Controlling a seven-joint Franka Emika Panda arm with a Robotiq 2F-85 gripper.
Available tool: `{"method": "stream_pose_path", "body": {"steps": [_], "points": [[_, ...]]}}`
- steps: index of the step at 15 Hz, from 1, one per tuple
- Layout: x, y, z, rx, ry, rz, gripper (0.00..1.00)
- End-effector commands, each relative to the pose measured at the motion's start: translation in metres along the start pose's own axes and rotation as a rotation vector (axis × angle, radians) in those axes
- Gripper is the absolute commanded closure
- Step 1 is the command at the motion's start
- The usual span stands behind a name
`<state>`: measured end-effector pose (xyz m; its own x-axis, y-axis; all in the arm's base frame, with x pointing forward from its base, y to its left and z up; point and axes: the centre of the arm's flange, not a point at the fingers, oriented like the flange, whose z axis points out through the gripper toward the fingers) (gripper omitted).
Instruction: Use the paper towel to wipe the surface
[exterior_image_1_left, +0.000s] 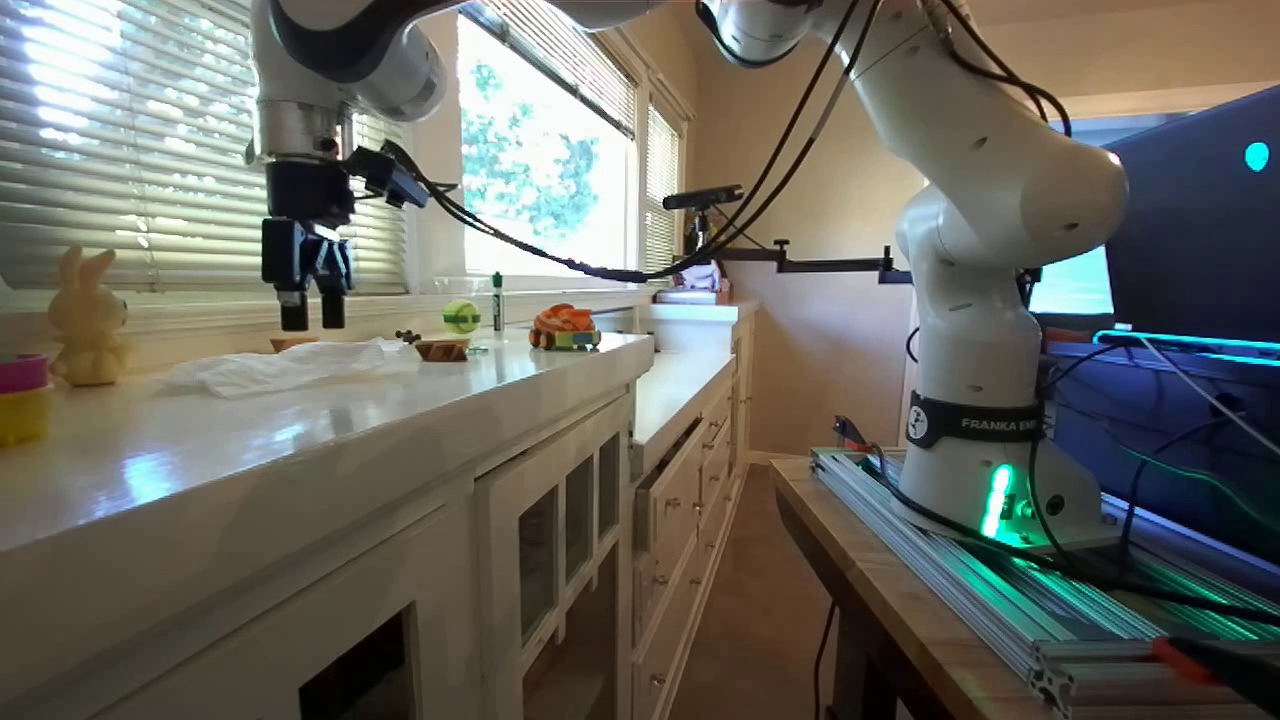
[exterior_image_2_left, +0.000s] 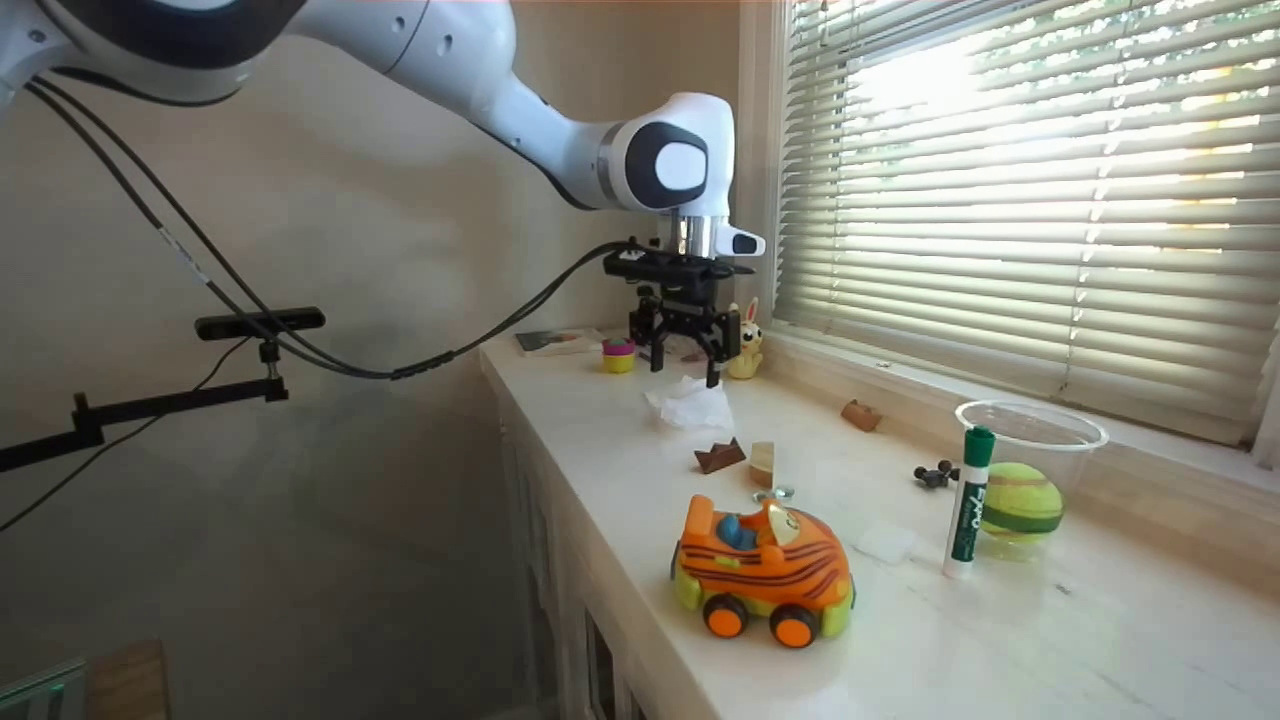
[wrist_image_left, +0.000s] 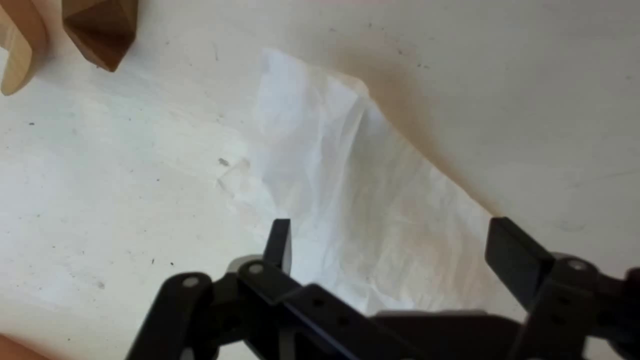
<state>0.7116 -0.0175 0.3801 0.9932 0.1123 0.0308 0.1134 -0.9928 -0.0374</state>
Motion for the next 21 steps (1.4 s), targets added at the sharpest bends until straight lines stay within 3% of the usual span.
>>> {"method": "stream_pose_path", "body": {"steps": [1,6,7,17,21], "points": [[0.004,-0.001,0.011,-0.062,0.055,0.015,0.0],[0.011,0.0,0.019,-0.072,0.111,0.005,0.0],[0.012,0.0,0.019,-0.071,0.114,0.004,0.2],[0.013,0.0,0.023,-0.061,0.108,-0.004,0.92],[0.014,0.0,0.024,-0.059,0.105,-0.006,1.0]]}}
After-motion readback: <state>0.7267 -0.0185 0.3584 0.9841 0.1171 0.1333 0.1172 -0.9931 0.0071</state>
